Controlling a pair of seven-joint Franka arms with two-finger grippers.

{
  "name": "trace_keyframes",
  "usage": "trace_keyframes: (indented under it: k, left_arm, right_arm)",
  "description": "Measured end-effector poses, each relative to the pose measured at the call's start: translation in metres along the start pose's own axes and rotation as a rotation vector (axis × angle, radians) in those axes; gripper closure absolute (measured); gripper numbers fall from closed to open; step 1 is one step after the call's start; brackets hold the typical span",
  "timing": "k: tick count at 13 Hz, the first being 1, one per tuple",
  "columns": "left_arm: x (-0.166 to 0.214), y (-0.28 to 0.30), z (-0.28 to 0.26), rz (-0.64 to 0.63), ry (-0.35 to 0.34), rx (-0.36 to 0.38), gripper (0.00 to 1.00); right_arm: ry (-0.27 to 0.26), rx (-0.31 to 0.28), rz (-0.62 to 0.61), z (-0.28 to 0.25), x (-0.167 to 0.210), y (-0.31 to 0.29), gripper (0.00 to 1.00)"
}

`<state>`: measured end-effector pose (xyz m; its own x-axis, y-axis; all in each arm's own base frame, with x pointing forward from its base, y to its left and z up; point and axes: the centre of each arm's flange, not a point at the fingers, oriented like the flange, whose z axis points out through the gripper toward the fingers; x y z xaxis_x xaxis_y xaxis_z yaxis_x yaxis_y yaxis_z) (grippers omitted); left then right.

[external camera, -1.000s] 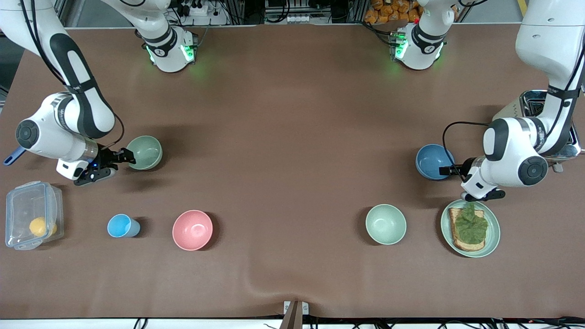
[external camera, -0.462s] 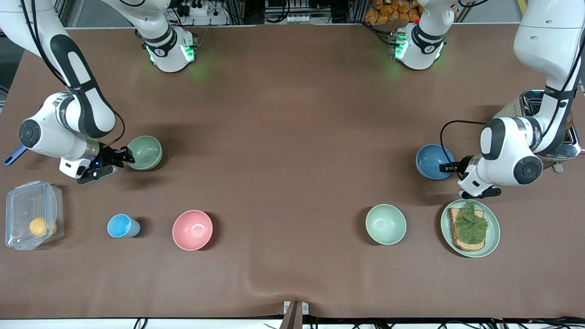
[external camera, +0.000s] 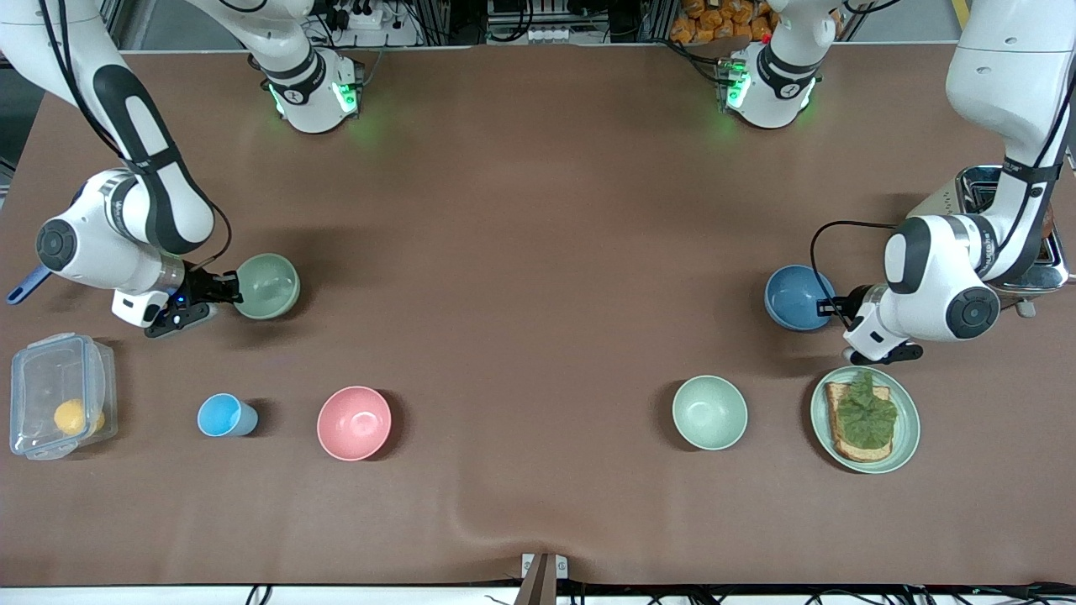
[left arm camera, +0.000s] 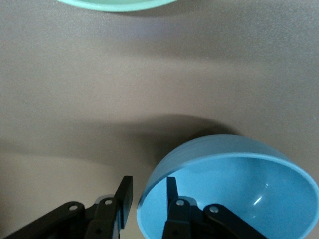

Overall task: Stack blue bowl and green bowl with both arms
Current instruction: 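Close the right gripper on the green rim while the left gripper grips the blue rim, then carry the green bowl with the right gripper to the table middle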

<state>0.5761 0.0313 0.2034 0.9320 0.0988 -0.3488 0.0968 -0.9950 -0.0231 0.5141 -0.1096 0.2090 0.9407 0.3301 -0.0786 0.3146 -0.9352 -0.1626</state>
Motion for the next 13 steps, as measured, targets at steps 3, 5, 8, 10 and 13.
trace_keyframes:
  k: [3,5,8,10,13]
  left_arm:
    - [-0.001,0.001,-0.001,0.006,-0.002,0.0,0.93]
    - [-0.001,0.002,-0.005,0.011,0.002,0.0,0.93]
    - [0.0,0.003,-0.009,0.013,0.012,0.0,0.93]
    - [0.005,0.009,-0.024,0.023,0.045,-0.004,0.95]
    - [0.006,0.026,-0.078,0.049,0.088,-0.003,0.95]
  right_arm:
    - [-0.001,0.016,0.011,0.001,0.0,-0.002,0.96]
    - [-0.013,0.053,0.023,-0.004,0.004,-0.005,0.96]
    - [-0.009,0.07,0.01,-0.024,0.018,-0.012,0.96]
    - [-0.009,0.072,0.041,-0.035,0.031,-0.034,0.96]
    - [-0.017,0.051,0.128,-0.056,0.063,-0.113,0.96]
